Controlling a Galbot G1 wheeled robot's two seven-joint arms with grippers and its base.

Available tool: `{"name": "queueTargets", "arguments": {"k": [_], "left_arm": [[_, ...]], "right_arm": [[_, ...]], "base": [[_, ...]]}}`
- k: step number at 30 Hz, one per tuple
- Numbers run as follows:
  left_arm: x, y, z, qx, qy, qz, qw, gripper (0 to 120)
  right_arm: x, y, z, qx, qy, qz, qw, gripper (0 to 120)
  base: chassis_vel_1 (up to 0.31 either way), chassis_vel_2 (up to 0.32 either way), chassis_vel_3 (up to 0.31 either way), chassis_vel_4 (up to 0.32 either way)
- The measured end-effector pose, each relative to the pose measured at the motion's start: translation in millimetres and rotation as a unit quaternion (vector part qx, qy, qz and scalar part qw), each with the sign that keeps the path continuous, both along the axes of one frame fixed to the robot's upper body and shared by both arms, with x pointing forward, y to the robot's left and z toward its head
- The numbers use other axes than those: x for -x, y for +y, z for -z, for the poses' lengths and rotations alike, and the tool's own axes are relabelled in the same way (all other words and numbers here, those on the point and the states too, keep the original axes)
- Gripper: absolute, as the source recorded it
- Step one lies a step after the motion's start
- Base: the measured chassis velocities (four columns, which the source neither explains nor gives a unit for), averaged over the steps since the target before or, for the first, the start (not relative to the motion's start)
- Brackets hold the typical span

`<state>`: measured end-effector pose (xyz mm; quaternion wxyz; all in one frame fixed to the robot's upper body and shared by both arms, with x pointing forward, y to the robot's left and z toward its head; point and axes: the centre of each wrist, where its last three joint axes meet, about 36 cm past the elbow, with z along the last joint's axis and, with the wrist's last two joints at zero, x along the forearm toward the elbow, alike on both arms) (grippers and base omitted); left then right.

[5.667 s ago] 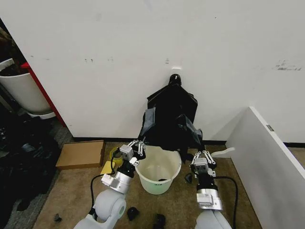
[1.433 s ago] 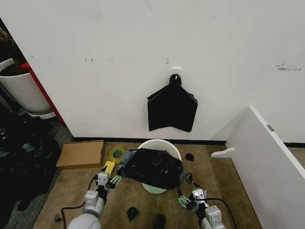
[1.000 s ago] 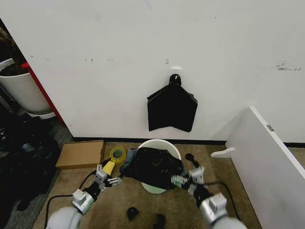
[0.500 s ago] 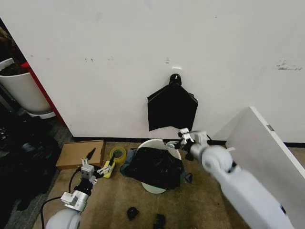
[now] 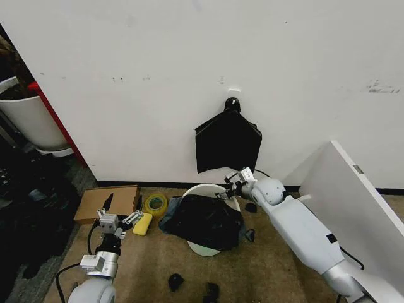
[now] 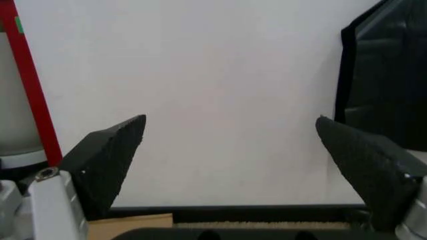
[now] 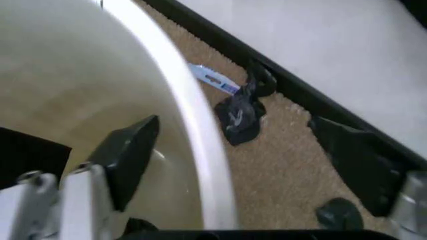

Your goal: Place the garbage bag over the trash bin.

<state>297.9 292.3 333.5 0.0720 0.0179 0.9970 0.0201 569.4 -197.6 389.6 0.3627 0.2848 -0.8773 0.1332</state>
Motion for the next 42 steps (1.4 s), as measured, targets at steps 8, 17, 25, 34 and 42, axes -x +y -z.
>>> {"name": "queueTargets", "arguments": {"k": [8, 17, 25, 34, 42], "left_arm": [[1, -9, 8, -0.005, 0.013, -0.015, 0.9998, 100], [5, -11, 11, -0.011, 0.021, -0.035, 0.9991, 100], [5, -11, 8, -0.011, 0.020, -0.045, 0.9987, 100], [7, -19, 2, -0.006, 0.016, -0.045, 0.9989, 100], [14, -33, -2, -0.002, 0.014, -0.039, 0.9991, 100]], "right_arm": [[7, -3, 4, -0.019, 0.004, 0.005, 1.000, 52], [24, -6, 11, -0.023, 0.005, 0.027, 0.999, 20], [92, 8, 22, -0.075, -0.024, 0.153, 0.985, 2], [192, 36, -7, -0.166, 0.014, 0.352, 0.921, 1], [220, 59, -13, -0.217, 0.018, 0.496, 0.840, 1]], "base": [[0.000, 0.000, 0.000, 0.000], [0.000, 0.000, 0.000, 0.000], [0.000, 0.000, 0.000, 0.000], [0.000, 0.000, 0.000, 0.000], [0.000, 0.000, 0.000, 0.000]]}}
